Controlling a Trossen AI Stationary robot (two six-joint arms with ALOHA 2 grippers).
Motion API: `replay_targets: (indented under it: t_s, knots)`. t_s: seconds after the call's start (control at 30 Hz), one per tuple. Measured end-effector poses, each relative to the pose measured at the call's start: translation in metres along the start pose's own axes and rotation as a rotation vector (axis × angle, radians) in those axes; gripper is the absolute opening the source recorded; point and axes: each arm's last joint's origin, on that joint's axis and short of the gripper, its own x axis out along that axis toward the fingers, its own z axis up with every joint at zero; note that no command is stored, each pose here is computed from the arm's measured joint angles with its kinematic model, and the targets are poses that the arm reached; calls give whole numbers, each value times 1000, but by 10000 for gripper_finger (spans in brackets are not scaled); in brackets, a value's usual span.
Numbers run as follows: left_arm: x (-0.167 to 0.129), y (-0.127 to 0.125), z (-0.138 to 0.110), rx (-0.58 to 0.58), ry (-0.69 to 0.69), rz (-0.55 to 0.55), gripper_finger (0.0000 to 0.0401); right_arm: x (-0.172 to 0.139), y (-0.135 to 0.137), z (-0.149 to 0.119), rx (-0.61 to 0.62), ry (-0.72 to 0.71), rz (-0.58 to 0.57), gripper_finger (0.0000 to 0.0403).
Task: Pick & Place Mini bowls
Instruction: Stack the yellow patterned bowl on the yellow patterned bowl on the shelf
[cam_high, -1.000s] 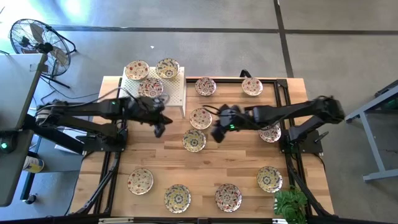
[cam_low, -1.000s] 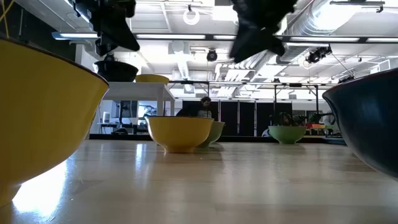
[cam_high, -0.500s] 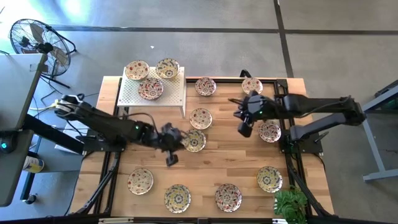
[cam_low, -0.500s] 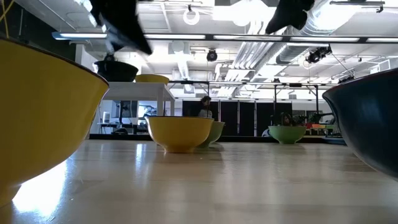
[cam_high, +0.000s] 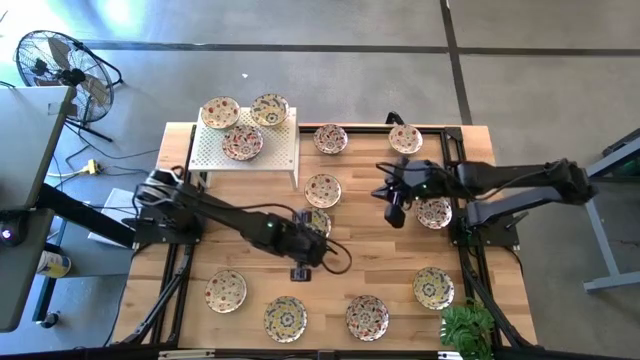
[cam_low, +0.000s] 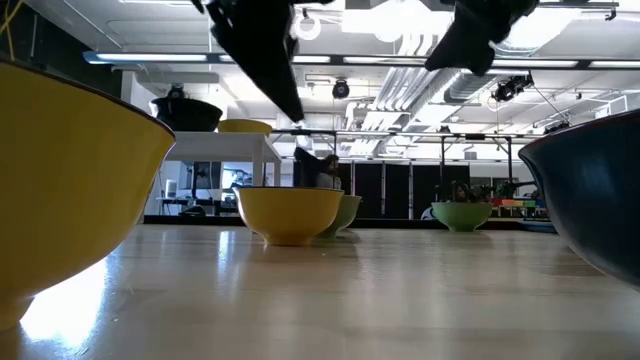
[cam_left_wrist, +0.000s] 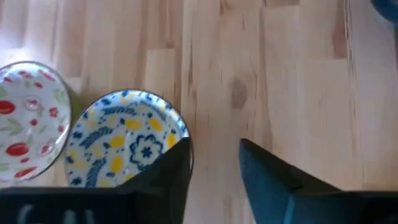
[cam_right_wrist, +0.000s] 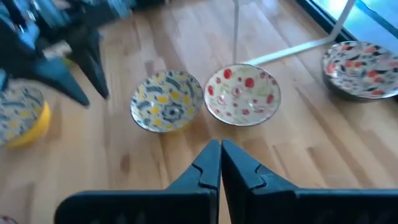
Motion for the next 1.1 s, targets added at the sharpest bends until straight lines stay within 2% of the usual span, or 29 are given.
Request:
replay_targets:
  t_s: [0.1, 0.23, 0.53, 0.67, 0.77, 0.93, 1.1]
  knots:
    - [10, 0, -3, -12, 43, 17, 155, 2, -4, -14, 44, -65, 16, 1]
    - [23, 1, -8, -19, 108, 67, 158, -6, -10, -28, 108, -127, 12, 1]
    - [58, -3, -17, 12, 192, 118, 155, -33, -17, -31, 113, -255, -39, 4]
    - [63, -1, -17, 1, 198, 103, 127, -40, -18, -31, 91, -284, -41, 1]
    - [63, -2, -15, -8, 186, 76, 88, -40, -18, -31, 69, -287, -50, 2]
    - [65, 7, -13, -20, 181, 101, 14, -40, -19, -31, 38, -286, -56, 5]
    - [57, 16, -10, -30, 166, 103, 17, -40, -19, -31, 6, -286, -61, 1]
